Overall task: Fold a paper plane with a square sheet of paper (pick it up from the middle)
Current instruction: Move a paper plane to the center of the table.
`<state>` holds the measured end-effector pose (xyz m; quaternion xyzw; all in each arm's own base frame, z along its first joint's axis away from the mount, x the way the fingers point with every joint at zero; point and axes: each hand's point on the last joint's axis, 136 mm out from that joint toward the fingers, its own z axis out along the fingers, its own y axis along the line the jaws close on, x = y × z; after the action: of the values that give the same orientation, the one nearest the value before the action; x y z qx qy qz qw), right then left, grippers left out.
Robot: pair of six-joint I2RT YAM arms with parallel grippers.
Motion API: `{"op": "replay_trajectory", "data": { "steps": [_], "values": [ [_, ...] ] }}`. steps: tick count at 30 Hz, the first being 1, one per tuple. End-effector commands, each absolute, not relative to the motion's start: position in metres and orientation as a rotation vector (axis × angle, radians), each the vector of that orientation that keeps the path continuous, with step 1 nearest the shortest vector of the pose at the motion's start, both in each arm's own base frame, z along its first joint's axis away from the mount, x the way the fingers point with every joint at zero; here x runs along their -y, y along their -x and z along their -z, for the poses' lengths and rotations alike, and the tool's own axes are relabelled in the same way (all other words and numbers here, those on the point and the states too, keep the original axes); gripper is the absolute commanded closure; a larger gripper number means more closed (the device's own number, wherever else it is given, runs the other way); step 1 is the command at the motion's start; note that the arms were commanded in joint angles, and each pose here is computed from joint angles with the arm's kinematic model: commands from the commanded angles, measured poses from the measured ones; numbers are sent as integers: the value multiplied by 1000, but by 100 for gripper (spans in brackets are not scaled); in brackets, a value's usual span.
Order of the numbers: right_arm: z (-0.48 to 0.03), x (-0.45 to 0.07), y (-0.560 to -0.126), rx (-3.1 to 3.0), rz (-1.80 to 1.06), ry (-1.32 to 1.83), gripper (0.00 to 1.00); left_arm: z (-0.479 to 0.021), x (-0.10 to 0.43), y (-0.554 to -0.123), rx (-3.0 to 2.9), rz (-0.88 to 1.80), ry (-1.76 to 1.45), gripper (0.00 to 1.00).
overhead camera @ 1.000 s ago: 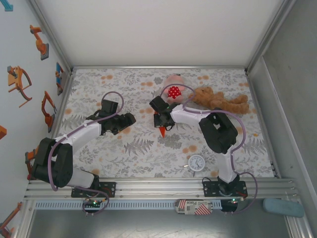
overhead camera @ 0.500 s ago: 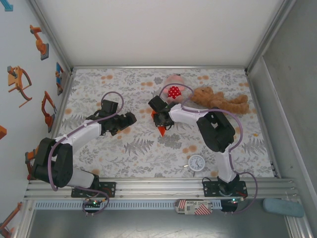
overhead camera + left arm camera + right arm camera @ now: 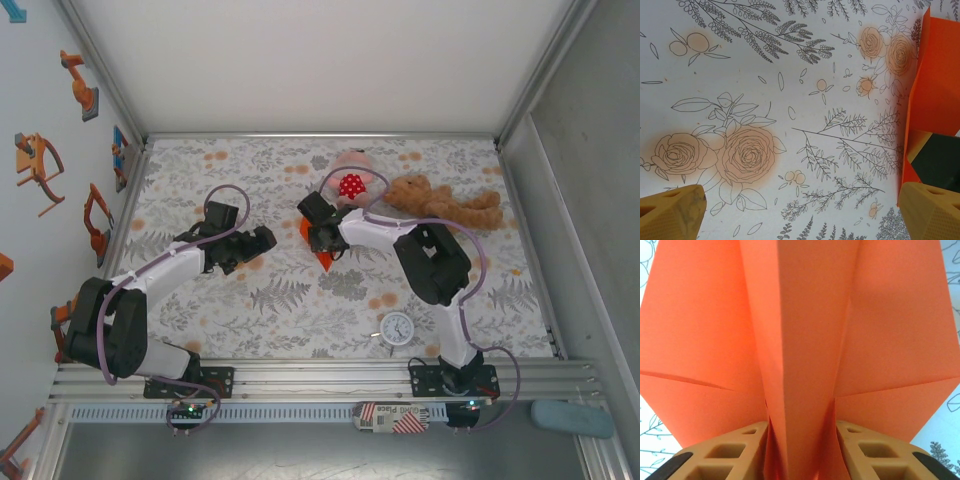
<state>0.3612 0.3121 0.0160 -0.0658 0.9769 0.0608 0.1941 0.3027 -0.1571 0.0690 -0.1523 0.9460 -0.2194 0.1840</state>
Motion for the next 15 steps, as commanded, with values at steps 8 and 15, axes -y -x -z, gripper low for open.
{"op": "replay_trajectory", "data": {
  "steps": [8,15],
  "values": [
    [26,-297,-365,-2793,11,215,64,-59,151,-297,-2705,572,421,0],
    [19,-300,-367,-2787,-9,174,68,-59,152,-298,-2706,579,421,0]
  ]
}}
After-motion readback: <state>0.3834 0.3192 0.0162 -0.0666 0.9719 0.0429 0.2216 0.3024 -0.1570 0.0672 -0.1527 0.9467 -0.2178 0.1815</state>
